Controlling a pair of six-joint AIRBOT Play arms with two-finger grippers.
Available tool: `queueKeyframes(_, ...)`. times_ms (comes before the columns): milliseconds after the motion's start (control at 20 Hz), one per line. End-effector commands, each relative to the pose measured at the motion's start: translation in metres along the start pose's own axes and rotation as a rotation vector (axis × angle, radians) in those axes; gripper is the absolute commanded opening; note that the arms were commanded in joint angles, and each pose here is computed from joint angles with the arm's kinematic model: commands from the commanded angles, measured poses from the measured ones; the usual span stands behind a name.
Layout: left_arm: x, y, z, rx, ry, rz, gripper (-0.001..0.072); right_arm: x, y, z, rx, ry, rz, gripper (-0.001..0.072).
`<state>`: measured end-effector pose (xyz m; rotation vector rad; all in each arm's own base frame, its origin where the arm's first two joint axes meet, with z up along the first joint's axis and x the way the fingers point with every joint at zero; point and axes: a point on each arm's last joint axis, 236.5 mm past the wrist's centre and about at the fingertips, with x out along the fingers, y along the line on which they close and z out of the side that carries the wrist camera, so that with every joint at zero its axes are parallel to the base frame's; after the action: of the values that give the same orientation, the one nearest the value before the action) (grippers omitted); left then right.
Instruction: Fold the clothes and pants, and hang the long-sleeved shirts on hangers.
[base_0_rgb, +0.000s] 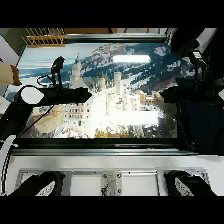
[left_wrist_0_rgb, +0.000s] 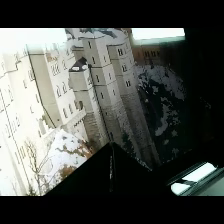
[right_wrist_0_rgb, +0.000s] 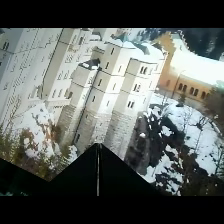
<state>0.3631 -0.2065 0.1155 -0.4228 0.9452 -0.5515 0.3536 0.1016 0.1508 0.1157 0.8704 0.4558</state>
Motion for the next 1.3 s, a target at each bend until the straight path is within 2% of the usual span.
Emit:
queueKeyframes(0, 0.000, 0.000, 0.001, 0.000, -0.002, 0.000, 0.0008, 0.000, 0.000, 0.000, -0.001, -0.001, 0.001, 0.0013)
queueKeyframes(500, 0.000, 0.000, 0.001, -0.005, -0.002, -0.003, 0.0008, 0.000, 0.000, 0.000, -0.001, -0.001, 0.001, 0.0013)
queueKeyframes(750, -0.039, 0.054, 0.053, -0.036, -0.143, 0.126, 0.0009, 0.000, 0.000, 0.000, -0.001, -0.001, 0.001, 0.0013)
queueKeyframes(800, -0.053, 0.073, 0.064, -0.054, -0.178, 0.166, 0.0028, 0.000, 0.000, 0.000, -0.001, -0.001, 0.001, 0.0013)
queueKeyframes(850, -0.069, 0.096, 0.075, -0.058, -0.212, 0.229, 0.0421, 0.000, 0.000, 0.000, -0.001, 0.000, 0.000, 0.0013)
queueKeyframes(900, -0.085, 0.122, 0.083, -0.067, -0.244, 0.299, 0.0711, 0.000, 0.000, 0.000, -0.001, 0.000, 0.000, 0.0013)
queueKeyframes(1000, -0.116, 0.179, 0.084, -0.063, -0.255, 0.477, 0.0702, 0.000, 0.000, 0.000, -0.001, -0.001, 0.001, 0.0013)
queueKeyframes(1100, -0.138, 0.242, 0.064, -0.060, -0.162, 0.675, 0.0702, 0.000, 0.000, 0.000, -0.001, -0.001, 0.001, 0.0013)
queueKeyframes(1250, -0.126, 0.304, 0.024, -0.147, 0.019, 0.770, 0.0702, 0.000, 0.000, 0.000, -0.001, -0.001, 0.001, 0.0013)
